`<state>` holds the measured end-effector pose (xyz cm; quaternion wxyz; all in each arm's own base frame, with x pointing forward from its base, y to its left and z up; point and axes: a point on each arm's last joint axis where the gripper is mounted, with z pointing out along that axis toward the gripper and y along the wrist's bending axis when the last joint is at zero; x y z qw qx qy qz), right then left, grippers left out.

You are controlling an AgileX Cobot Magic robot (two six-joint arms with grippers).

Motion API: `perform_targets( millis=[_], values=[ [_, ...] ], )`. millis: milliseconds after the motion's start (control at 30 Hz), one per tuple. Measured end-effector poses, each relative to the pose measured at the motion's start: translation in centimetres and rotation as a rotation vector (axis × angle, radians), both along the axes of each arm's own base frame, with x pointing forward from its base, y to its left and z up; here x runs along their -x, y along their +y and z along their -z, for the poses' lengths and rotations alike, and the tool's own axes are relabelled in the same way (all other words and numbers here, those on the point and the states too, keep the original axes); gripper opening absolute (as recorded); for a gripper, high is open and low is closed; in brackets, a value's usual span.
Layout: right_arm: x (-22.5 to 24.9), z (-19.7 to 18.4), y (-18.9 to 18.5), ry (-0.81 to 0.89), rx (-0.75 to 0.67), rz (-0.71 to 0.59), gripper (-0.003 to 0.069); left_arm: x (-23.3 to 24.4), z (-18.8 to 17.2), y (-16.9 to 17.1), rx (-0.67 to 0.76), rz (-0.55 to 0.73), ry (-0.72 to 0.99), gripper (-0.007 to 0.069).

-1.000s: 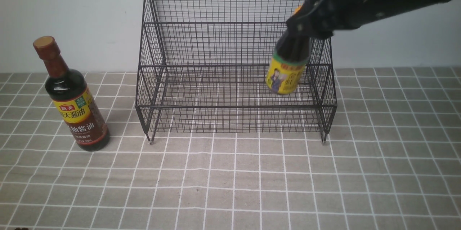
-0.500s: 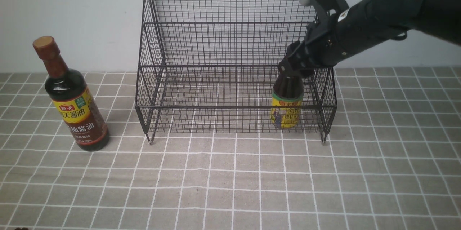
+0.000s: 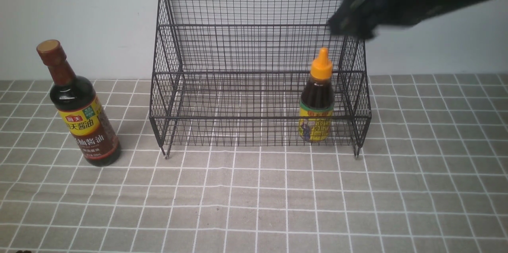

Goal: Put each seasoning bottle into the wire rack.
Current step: Use the left arm to grab the condiment bottle closest to it

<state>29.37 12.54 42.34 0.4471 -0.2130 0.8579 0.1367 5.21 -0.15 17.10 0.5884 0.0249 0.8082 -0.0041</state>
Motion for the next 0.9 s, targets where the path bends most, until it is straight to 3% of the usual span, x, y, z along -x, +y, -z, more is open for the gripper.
perform_targets(
  millis=[67, 100, 133, 233, 300, 333, 367, 500, 600, 700, 900],
  values=[
    [1.7, -1.6, -0.8, -0.018, -0.018, 0.027, 0.0461, 0.0, 0.0, 0.0, 0.000, 0.000, 0.000, -0.0007],
    [4.7, -4.0, -2.3, -0.068, -0.036, 0.071, 0.0379, 0.0, 0.0, 0.0, 0.000, 0.000, 0.000, -0.0007],
    [5.4, -4.6, -2.7, -0.089, -0.036, 0.079, 0.0368, 0.0, 0.0, 0.0, 0.000, 0.000, 0.000, -0.0007],
    [12.8, -8.4, -6.6, -0.227, -0.102, 0.213, 0.0167, 0.0, 0.0, 0.0, 0.000, 0.000, 0.000, -0.0007],
    [16.7, -9.0, -8.6, -0.298, -0.152, 0.275, 0.0068, 0.0, 0.0, 0.0, 0.000, 0.000, 0.000, -0.0007],
    [17.2, -9.0, -8.8, -0.308, -0.150, 0.279, 0.0068, 0.0, 0.0, 0.0, 0.000, 0.000, 0.000, -0.0007],
    [20.5, -8.7, -10.4, -0.380, -0.195, 0.314, 0.0013, 0.0, 0.0, 0.0, 0.000, 0.000, 0.000, -0.0007],
    [27.5, -4.9, -13.1, -0.593, -0.293, 0.316, -0.0011, 0.0, 0.0, 0.0, 0.000, 0.000, 0.000, -0.0007],
    [29.6, -1.6, -13.7, -0.659, -0.348, 0.291, -0.0011, 0.0, 0.0, 0.0, 0.000, 0.000, 0.000, -0.0007],
    [30.1, 3.2, -13.5, -0.671, -0.395, 0.261, -0.0011, 0.0, 0.0, 0.0, 0.000, 0.000, 0.000, -0.0007],
    [29.2, 6.9, -12.8, -0.624, -0.452, 0.234, -0.0011, 0.0, 0.0, 0.0, 0.000, 0.000, 0.000, -0.0007]
  ],
)
